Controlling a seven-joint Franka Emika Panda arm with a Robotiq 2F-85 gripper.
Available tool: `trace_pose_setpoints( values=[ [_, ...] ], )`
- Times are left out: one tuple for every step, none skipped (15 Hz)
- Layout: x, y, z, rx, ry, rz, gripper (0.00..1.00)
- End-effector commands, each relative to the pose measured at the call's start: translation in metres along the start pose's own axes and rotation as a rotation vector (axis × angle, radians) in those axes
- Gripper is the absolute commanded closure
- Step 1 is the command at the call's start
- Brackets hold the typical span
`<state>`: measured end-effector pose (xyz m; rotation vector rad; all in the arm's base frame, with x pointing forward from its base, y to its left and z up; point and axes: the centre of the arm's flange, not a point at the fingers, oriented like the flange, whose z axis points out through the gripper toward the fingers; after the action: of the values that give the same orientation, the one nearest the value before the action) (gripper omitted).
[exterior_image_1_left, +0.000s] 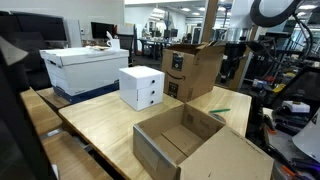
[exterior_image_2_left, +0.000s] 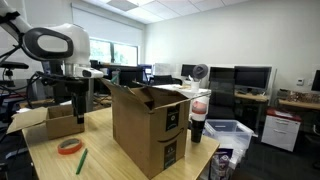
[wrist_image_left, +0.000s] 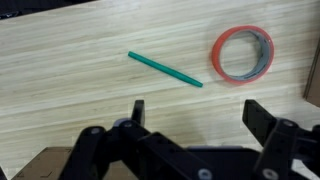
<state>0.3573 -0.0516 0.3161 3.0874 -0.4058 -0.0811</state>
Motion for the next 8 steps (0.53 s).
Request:
trace_pose_setpoints(
  values=[
    [-0.008, -0.008, 0.033, -0.013, -0.010, 0.058, 0.00],
    [-0.008, -0.009, 0.038, -0.008, -0.021, 0.070, 0.00],
    [-0.008, -0.010, 0.043, -0.007, -0.031, 0.080, 0.00],
    [-0.008, -0.010, 0.048, -0.008, -0.041, 0.086, 0.00],
    [-0.008, -0.011, 0.056, -0.008, -0.055, 0.094, 0.00],
    [-0.009, -0.011, 0.061, -0.010, -0.067, 0.094, 0.00],
    [-0.010, -0.012, 0.065, -0.008, -0.082, 0.092, 0.00],
    [-0.012, -0.013, 0.069, -0.005, -0.096, 0.091, 0.00]
  ],
)
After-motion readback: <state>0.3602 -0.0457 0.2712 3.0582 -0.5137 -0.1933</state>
